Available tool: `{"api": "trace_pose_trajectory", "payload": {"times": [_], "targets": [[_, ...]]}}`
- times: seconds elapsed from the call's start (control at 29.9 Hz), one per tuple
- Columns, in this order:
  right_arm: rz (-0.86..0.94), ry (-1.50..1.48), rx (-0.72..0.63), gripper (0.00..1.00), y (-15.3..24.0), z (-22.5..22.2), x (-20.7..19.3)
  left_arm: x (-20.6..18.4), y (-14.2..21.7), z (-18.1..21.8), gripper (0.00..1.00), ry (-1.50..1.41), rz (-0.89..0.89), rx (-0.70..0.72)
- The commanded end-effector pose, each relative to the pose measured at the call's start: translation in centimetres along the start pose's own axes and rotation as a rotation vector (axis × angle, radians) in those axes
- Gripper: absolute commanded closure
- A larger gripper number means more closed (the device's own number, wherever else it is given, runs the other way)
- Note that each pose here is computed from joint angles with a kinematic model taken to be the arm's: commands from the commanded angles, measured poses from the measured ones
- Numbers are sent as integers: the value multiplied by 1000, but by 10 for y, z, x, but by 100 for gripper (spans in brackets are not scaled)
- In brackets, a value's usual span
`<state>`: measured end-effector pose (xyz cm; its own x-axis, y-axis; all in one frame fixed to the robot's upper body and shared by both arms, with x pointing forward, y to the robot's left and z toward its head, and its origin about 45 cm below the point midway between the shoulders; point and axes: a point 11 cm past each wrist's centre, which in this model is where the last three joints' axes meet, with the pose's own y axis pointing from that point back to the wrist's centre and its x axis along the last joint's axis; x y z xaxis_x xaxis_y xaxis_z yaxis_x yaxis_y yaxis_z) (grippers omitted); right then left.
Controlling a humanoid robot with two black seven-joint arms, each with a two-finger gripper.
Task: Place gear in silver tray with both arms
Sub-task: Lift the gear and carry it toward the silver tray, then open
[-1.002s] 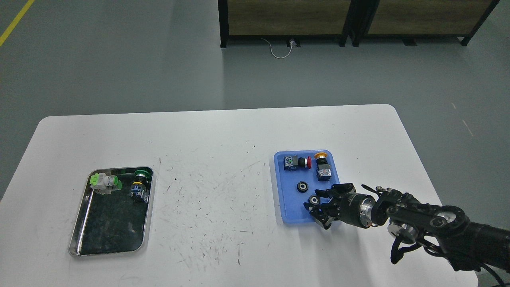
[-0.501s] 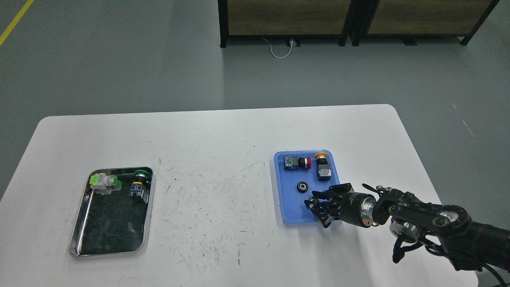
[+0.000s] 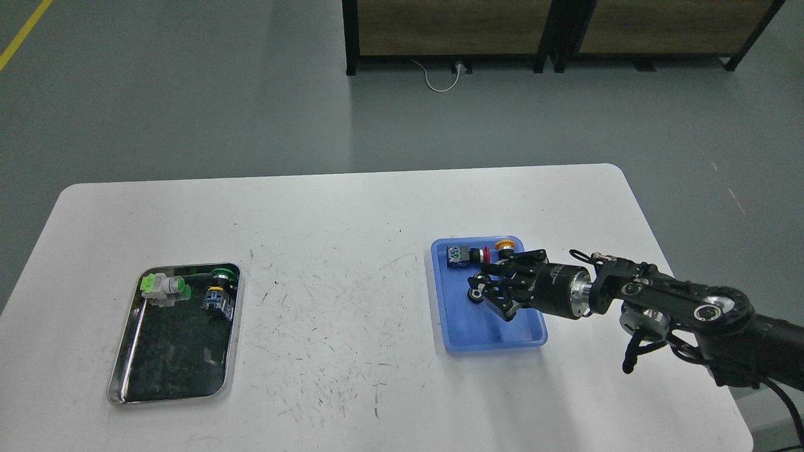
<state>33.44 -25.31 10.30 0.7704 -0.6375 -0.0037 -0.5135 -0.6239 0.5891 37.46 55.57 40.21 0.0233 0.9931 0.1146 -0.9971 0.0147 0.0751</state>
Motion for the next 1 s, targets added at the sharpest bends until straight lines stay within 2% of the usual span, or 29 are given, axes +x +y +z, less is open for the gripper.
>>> {"api": "trace_pose_trajectory", "payload": {"times": [0.0, 0.2, 0.57, 0.84, 0.97], "targets": [[-75, 69, 10, 67, -18, -25, -13, -2, -2, 5, 2, 1, -3, -12], [-193, 135, 14, 67, -50, -40, -54, -2, -3, 6, 2, -1, 4, -13], [-390, 216, -8, 66, -97, -43, -137, 0, -2, 5, 2, -6, 9, -3], [-454, 231, -12, 66, -122, -42, -174, 4, 1, 6, 2, -12, 23, -2], [-418, 234, -33, 66, -124, -33, -158, 5, 1, 7, 2, -13, 24, -3]]}}
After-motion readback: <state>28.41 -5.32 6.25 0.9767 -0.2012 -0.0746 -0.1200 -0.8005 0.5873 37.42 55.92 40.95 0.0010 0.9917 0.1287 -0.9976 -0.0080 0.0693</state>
